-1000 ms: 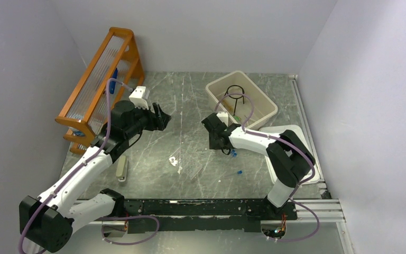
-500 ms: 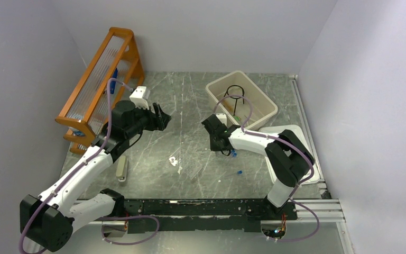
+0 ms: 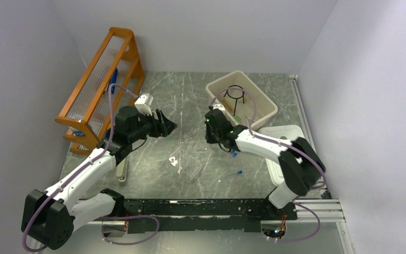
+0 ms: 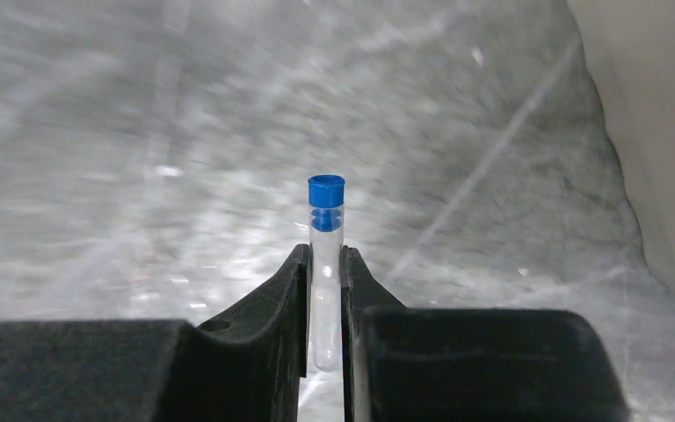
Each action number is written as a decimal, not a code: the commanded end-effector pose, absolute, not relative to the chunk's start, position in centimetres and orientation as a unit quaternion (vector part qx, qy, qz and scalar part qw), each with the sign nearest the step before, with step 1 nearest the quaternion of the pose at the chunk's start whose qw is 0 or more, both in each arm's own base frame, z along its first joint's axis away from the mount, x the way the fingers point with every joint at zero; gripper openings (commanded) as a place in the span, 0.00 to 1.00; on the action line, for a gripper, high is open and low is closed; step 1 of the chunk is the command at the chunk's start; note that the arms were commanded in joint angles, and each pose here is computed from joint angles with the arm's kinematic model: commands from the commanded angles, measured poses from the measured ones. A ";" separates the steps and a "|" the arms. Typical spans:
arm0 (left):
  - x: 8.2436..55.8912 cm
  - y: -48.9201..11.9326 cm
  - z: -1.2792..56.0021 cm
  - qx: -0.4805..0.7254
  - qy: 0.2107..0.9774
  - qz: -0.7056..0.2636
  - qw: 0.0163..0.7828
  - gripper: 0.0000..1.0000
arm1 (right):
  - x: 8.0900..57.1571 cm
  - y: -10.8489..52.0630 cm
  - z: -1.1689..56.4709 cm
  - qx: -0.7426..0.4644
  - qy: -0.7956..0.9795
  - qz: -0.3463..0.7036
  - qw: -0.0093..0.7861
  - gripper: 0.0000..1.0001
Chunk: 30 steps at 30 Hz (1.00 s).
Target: Organize the chemistry lab equipment
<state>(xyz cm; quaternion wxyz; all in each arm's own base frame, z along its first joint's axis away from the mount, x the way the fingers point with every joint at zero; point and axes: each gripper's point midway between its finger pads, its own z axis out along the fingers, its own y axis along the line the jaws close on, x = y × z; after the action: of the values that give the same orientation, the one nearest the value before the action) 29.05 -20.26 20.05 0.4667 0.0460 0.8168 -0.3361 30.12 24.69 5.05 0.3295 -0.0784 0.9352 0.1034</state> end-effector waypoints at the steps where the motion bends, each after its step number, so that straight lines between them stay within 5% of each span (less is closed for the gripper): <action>1: 27.6 -23.7 21.7 0.058 0.775 -0.452 0.438 0.69 | 32.1 29.0 15.7 -0.074 0.853 0.252 0.452 0.09; 8: 26.5 -26.6 24.1 0.072 0.731 -0.536 0.416 0.80 | 31.0 31.6 25.4 -0.040 0.767 0.405 0.497 0.09; 13: 25.3 -28.5 25.9 0.082 0.698 -0.587 0.402 0.76 | 29.3 32.2 27.7 -0.030 0.737 0.470 0.485 0.10; 24: 24.9 -30.3 25.6 0.118 0.706 -0.570 0.404 0.43 | 27.6 32.1 27.4 -0.038 0.743 0.490 0.455 0.11; 30: 25.5 -29.8 25.4 0.168 0.721 -0.516 0.430 0.12 | 26.8 32.3 27.0 -0.049 0.748 0.500 0.434 0.14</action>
<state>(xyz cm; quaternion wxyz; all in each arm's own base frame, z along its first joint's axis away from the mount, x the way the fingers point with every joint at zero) 25.01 -29.98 23.89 0.3882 0.1097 0.7277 -0.5547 27.90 32.16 26.43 0.4490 -0.0363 0.7529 0.4798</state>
